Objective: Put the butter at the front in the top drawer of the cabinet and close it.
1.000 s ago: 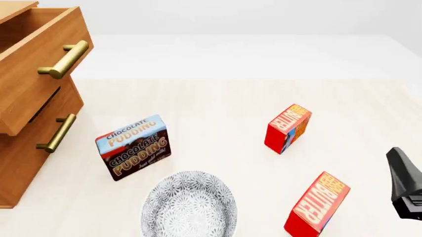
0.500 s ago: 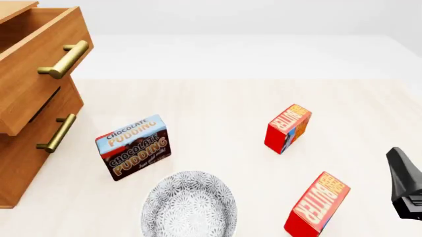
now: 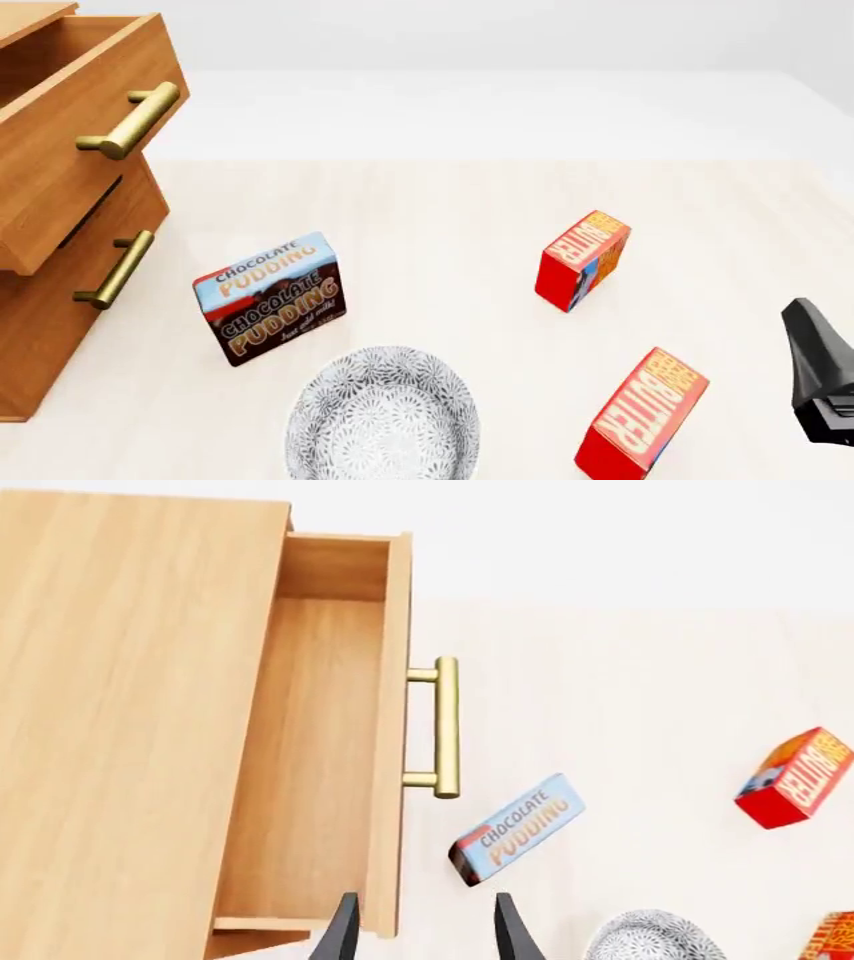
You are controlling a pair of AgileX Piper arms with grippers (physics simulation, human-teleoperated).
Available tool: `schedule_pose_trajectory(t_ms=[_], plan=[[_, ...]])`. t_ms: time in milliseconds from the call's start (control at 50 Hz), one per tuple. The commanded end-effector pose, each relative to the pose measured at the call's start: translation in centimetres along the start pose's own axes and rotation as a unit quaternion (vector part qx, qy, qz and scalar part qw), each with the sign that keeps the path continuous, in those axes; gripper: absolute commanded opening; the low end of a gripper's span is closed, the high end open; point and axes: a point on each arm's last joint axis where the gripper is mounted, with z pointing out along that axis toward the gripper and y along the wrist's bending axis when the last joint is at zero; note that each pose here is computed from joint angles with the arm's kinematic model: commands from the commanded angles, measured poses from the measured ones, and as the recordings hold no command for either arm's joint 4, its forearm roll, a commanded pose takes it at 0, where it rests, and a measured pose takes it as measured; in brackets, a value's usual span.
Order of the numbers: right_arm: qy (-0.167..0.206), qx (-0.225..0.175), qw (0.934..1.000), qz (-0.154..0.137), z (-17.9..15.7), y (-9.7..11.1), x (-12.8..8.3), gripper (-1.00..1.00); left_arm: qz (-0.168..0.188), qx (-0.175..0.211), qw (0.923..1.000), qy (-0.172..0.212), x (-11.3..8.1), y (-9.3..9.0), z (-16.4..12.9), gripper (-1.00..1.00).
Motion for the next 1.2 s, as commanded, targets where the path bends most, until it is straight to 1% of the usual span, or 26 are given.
schedule_pose_trajectory(t_ms=[20,180,280,600,840,1140,1200], plan=[[0.000,0.000,1.0000,0.000,0.0,0.0,0.0,1.00,-0.004,-0.006,0.9999,0.009,-0.1,0.2,0.8,1.00],[0.000,0.000,1.0000,0.000,0.0,0.0,0.0,1.00,-0.008,-0.008,0.9999,0.009,-0.2,0.3,1.3,1.00],[0.000,0.000,1.0000,0.000,0.0,0.0,0.0,1.00,-0.010,-0.011,0.9998,0.015,-0.1,0.4,2.1,1.00],[0.000,0.000,1.0000,0.000,0.0,0.0,0.0,1.00,-0.009,-0.006,0.9998,0.014,-1.3,0.2,3.8,1.00],[0.000,0.000,1.0000,0.000,0.0,0.0,0.0,1.00,-0.013,-0.010,0.9997,0.019,-1.7,0.4,5.2,1.00],[0.000,0.000,1.0000,0.000,0.0,0.0,0.0,1.00,-0.020,-0.017,0.9992,0.029,-1.6,0.7,6.9,1.00],[0.000,0.000,1.0000,0.000,0.0,0.0,0.0,1.00,-0.027,-0.018,0.9991,0.028,-1.5,0.8,7.1,1.00]])
